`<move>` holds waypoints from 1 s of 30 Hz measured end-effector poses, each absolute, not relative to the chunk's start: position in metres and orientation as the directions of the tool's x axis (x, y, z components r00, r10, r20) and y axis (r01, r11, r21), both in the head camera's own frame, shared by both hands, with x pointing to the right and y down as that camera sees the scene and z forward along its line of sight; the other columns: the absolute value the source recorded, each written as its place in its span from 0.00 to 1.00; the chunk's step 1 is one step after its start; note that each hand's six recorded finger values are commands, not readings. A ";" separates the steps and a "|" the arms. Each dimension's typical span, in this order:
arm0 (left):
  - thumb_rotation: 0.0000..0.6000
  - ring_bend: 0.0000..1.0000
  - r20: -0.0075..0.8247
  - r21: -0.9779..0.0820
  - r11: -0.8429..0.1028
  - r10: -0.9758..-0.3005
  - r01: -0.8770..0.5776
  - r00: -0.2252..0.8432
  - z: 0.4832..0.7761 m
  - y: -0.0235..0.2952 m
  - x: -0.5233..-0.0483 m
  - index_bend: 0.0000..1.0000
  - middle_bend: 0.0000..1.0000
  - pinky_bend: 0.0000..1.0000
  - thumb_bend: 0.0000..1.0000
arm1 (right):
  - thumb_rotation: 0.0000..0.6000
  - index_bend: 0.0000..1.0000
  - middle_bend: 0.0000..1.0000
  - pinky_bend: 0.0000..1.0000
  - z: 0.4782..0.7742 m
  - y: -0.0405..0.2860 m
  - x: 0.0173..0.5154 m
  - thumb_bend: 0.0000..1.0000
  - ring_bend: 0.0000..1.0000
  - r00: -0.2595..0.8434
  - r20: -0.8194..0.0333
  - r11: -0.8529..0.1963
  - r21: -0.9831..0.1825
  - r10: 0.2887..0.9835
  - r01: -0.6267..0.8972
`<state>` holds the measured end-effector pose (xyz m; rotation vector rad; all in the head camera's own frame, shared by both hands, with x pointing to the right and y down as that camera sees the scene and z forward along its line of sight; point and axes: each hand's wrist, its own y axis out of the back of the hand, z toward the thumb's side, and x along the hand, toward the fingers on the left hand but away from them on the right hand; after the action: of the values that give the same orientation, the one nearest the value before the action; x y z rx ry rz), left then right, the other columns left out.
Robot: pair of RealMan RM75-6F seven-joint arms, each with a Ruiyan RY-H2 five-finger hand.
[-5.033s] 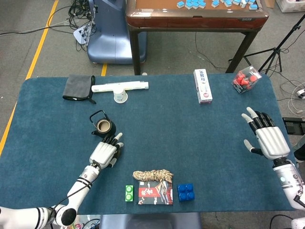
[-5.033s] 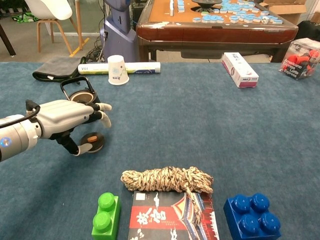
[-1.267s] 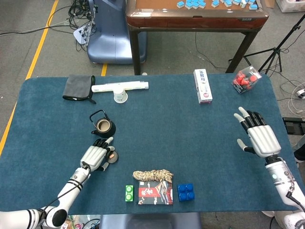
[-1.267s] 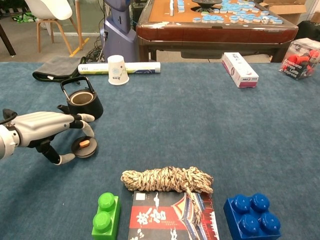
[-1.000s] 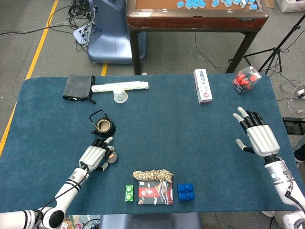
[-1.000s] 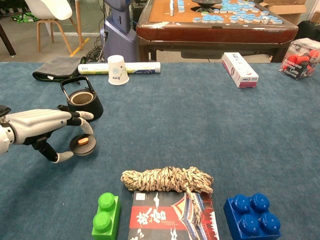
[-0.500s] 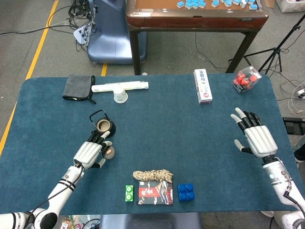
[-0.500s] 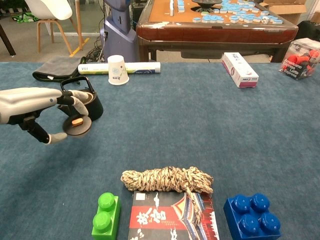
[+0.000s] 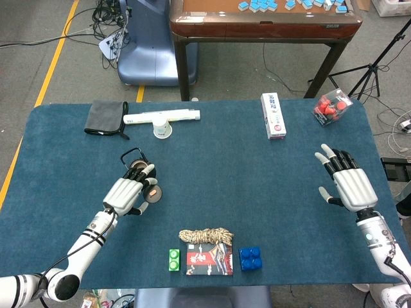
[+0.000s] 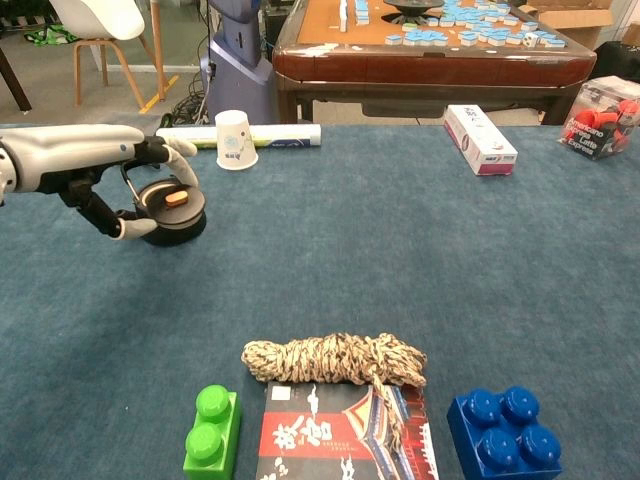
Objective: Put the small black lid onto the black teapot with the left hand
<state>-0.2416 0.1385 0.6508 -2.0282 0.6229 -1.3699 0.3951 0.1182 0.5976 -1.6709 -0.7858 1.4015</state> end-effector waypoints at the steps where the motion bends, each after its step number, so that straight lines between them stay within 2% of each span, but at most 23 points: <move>1: 1.00 0.00 0.648 -0.707 -0.706 -0.673 -0.046 0.357 0.651 0.136 -0.241 0.33 0.00 0.00 0.38 | 1.00 0.00 0.00 0.00 0.597 0.118 0.396 0.36 0.00 0.191 -0.483 -0.486 -0.873 0.855 -0.033; 30: 1.00 0.00 0.653 -0.682 -0.728 -0.648 -0.068 0.392 0.674 0.076 -0.241 0.33 0.00 0.00 0.38 | 1.00 0.00 0.00 0.00 0.602 0.106 0.396 0.36 0.00 0.110 -0.487 -0.483 -0.873 0.866 -0.061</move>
<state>-0.2415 0.0756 0.6735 -2.0880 0.6104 -1.3385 0.3963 0.1061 0.6024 -1.6001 -0.8083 1.4847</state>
